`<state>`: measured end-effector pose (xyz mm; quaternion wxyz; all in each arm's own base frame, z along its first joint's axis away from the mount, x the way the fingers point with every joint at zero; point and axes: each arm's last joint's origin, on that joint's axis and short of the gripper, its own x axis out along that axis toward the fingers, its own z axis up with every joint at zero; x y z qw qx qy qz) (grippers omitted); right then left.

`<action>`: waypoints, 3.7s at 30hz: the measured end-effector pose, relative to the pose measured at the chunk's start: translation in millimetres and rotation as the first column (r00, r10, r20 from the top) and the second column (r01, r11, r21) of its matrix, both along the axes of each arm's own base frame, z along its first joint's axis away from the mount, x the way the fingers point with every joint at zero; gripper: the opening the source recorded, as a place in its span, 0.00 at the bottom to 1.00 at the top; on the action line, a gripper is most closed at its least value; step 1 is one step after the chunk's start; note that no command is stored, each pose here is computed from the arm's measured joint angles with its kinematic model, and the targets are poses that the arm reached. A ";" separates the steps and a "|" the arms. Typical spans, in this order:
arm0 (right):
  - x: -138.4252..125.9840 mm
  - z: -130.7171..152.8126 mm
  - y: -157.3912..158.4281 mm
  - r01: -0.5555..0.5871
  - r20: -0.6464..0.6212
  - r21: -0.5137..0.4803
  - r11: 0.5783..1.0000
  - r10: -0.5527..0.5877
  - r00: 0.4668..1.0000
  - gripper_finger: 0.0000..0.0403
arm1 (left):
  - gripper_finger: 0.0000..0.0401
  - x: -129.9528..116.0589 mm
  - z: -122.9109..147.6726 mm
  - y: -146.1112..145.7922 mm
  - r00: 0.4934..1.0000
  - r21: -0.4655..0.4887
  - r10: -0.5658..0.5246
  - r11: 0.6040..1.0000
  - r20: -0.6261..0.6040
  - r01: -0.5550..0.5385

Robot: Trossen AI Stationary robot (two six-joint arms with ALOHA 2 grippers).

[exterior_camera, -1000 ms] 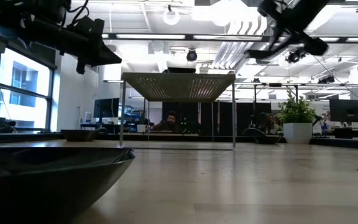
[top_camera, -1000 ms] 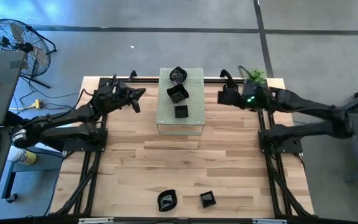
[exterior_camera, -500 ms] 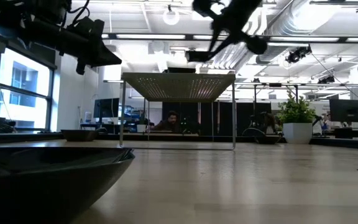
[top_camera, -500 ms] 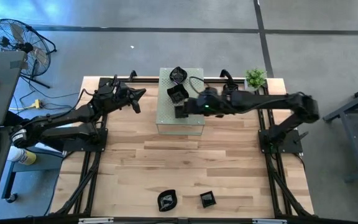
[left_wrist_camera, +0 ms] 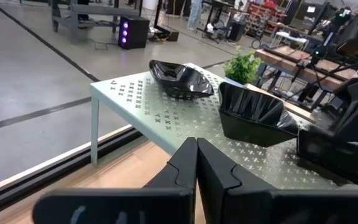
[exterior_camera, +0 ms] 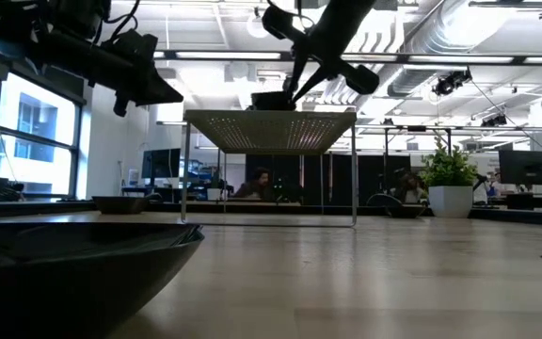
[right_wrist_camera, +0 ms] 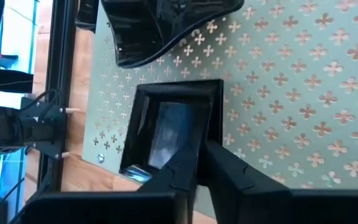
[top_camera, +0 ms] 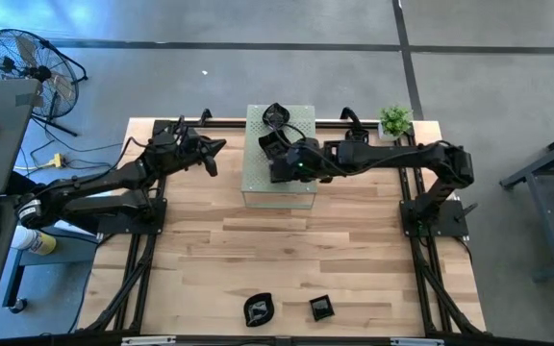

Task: Pick & Place Mini shaped plates
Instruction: Stack the top black square plate on top of the black square plate on the shelf, then stack the black leaf-shaped plate on top of the black leaf-shaped plate on the shelf

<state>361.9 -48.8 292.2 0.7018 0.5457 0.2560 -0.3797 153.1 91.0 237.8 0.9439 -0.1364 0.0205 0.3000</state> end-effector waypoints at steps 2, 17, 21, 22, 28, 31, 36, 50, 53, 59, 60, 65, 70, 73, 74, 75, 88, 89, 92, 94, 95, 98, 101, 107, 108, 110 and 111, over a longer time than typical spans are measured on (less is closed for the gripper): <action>0.0 0.1 -0.2 0.004 -0.001 -0.006 1.000 -0.004 1.000 0.11 | 0.00 0.2 0.0 -0.3 1.000 -0.001 -0.013 1.000 0.001 0.013; -53.5 44.4 -29.3 -0.116 -0.081 -0.172 0.978 0.103 0.991 0.16 | 0.00 -0.4 -2.5 0.0 1.000 -0.012 0.007 1.000 -0.024 -0.008; -82.2 43.1 -43.6 -0.122 -0.088 -0.225 0.967 0.105 0.991 0.02 | 0.00 -0.4 -2.8 -0.1 1.000 -0.014 0.005 1.000 -0.025 -0.005; -89.1 38.6 -47.1 -0.108 -0.076 -0.235 0.966 0.092 0.993 0.02 | 0.00 -0.4 -2.8 -0.1 1.000 -0.014 0.005 1.000 -0.025 -0.005; -133.0 -11.0 -61.1 0.023 0.025 -0.185 0.983 -0.019 1.000 0.01 | 0.00 -0.3 -2.7 -0.2 1.000 -0.013 0.004 1.000 -0.025 -0.004; -155.9 -48.5 -65.4 0.154 -0.012 -0.109 0.982 -0.156 0.988 0.02 | 0.00 -0.4 -2.7 -0.1 1.000 -0.014 0.004 1.000 -0.024 -0.005; -180.7 -96.6 -75.0 0.333 -0.048 -0.075 0.940 -0.337 0.940 0.03 | 0.00 -0.3 -2.7 -0.2 1.000 -0.015 0.004 1.000 -0.023 -0.004; -228.9 -146.3 -105.9 0.723 0.105 -0.127 0.679 -0.716 0.690 0.29 | 0.00 -0.3 -2.6 -0.2 1.000 -0.020 0.005 1.000 -0.021 -0.005; -229.4 -149.2 -114.3 0.721 0.118 -0.138 0.680 -0.711 0.693 0.31 | 0.00 -0.3 -2.6 -0.1 1.000 -0.019 0.005 1.000 -0.021 -0.006; -228.9 -171.1 -119.3 0.736 0.025 -0.117 0.666 -0.739 0.673 0.28 | 0.00 -0.3 -2.5 -0.1 1.000 -0.017 0.006 1.000 -0.022 -0.006; -227.9 -173.8 -120.5 0.737 0.024 -0.116 0.666 -0.740 0.672 0.28 | 0.00 -0.3 -2.5 -0.1 1.000 -0.017 0.006 1.000 -0.022 -0.006; -222.8 -184.0 -126.3 0.744 0.043 -0.108 0.659 -0.744 0.666 0.28 | 0.00 -0.3 -2.6 -0.1 1.000 -0.018 0.006 1.000 -0.022 -0.006; -220.3 -188.5 -129.4 0.752 0.058 -0.106 0.650 -0.751 0.658 0.22 | 0.00 -0.3 -2.6 -0.1 1.000 -0.019 0.006 1.000 -0.021 -0.007; -220.6 -189.2 -129.4 0.760 0.056 -0.106 0.641 -0.759 0.648 0.15 | 0.00 -0.3 -2.9 -0.1 1.000 -0.021 0.007 1.000 -0.024 -0.007; -220.7 -189.3 -129.4 0.761 0.055 -0.108 0.640 -0.760 0.648 0.12 | 0.00 -0.4 -3.3 -0.1 1.000 -0.023 0.007 1.000 -0.028 -0.008; -220.7 -189.3 -129.4 0.761 0.055 -0.108 0.640 -0.760 0.647 0.09 | 0.00 -0.5 -3.9 -0.2 0.999 -0.026 0.007 1.000 -0.033 -0.007; -219.9 -158.0 -125.8 0.736 0.192 -0.117 0.667 -0.712 0.676 0.01 | 0.00 -0.9 -6.9 -0.5 0.998 -0.042 0.007 0.999 -0.060 -0.009; -219.0 -152.6 -123.9 0.733 0.217 -0.120 0.670 -0.703 0.677 0.01 | 0.00 -0.9 -6.8 -0.5 0.998 -0.042 0.007 0.999 -0.060 -0.009; -213.0 -134.7 -115.5 0.707 0.295 -0.131 0.695 -0.653 0.697 0.01 | 0.00 -1.0 -6.8 -0.4 0.998 -0.041 0.010 0.999 -0.060 -0.013; -206.6 -120.8 -110.4 0.683 0.341 -0.141 0.716 -0.613 0.713 0.01 | 0.00 -1.1 -6.9 -0.2 0.998 -0.040 0.017 0.999 -0.061 -0.020; -202.7 -112.7 -108.2 0.674 0.365 -0.148 0.724 -0.594 0.717 0.01 | 0.00 -1.1 -6.8 -0.2 0.998 -0.040 0.018 0.999 -0.061 -0.021; -189.1 -82.7 -103.6 0.640 0.412 -0.206 0.740 -0.528 0.743 0.01 | 0.00 -1.2 -6.8 -0.1 0.998 -0.040 0.020 0.999 -0.061 -0.022; -174.0 -46.3 -103.1 0.588 0.430 -0.306 0.748 -0.442 0.787 0.01 | 0.00 -1.2 -6.8 -0.1 0.998 -0.040 0.020 0.999 -0.061 -0.022; -146.3 29.2 -116.8 0.458 0.386 -0.471 0.754 -0.291 0.875 0.01 | 0.00 -1.2 -6.8 -0.1 0.998 -0.045 0.022 0.999 -0.057 -0.025; -140.7 37.4 -121.7 0.429 0.358 -0.482 0.764 -0.275 0.892 0.01 | 0.00 -1.2 -6.8 -0.1 0.998 -0.043 0.023 0.999 -0.058 -0.025; -127.2 47.9 -132.9 0.363 0.304 -0.488 0.793 -0.236 0.923 0.00 | 0.00 -1.2 -6.8 0.0 0.998 -0.039 0.024 0.999 -0.061 -0.026; -119.0 51.8 -139.2 0.333 0.288 -0.484 0.809 -0.212 0.934 0.00 | 0.00 -1.2 -6.8 0.0 0.998 -0.039 0.024 0.999 -0.061 -0.026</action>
